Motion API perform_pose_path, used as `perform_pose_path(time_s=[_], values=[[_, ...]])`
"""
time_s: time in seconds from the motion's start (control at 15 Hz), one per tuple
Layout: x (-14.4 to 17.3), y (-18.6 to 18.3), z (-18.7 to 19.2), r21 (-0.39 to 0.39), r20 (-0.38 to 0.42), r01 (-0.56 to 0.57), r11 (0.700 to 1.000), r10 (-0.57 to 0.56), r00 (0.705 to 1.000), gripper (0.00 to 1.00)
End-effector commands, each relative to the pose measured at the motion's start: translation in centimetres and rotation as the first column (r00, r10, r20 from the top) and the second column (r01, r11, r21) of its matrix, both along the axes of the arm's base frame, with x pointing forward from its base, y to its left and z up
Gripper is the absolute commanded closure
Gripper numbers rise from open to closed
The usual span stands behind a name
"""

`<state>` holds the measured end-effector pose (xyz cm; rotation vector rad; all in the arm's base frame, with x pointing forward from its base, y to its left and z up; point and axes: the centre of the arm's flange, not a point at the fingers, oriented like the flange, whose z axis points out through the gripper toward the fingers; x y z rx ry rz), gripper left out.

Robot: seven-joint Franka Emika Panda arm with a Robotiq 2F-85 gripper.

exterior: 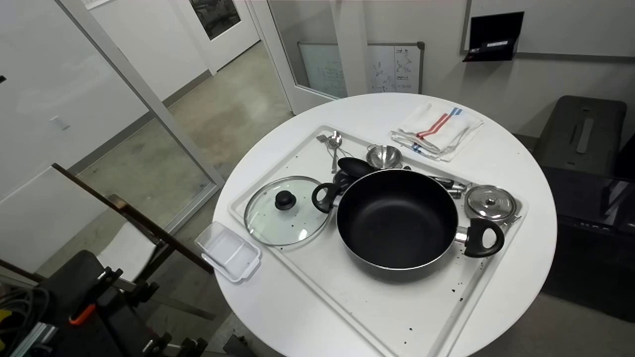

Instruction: Put the lid on the pot

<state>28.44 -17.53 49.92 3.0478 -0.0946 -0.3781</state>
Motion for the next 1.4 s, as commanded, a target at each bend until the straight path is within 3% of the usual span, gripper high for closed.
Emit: perform_pose_path(time_s=[0.0,0.53,1.33], values=[[2.8,1.4,-2.7,-0.024,-0.004,-0.064,0.998,0.064,0.998,0.0],[9.3,4.6,-9.1,-0.054,0.041,-0.198,0.979,0.2,0.979,0.0],[18.8,9.2,-23.6,-0.018,-0.008,-0.361,0.932,0.361,0.932,0.0]])
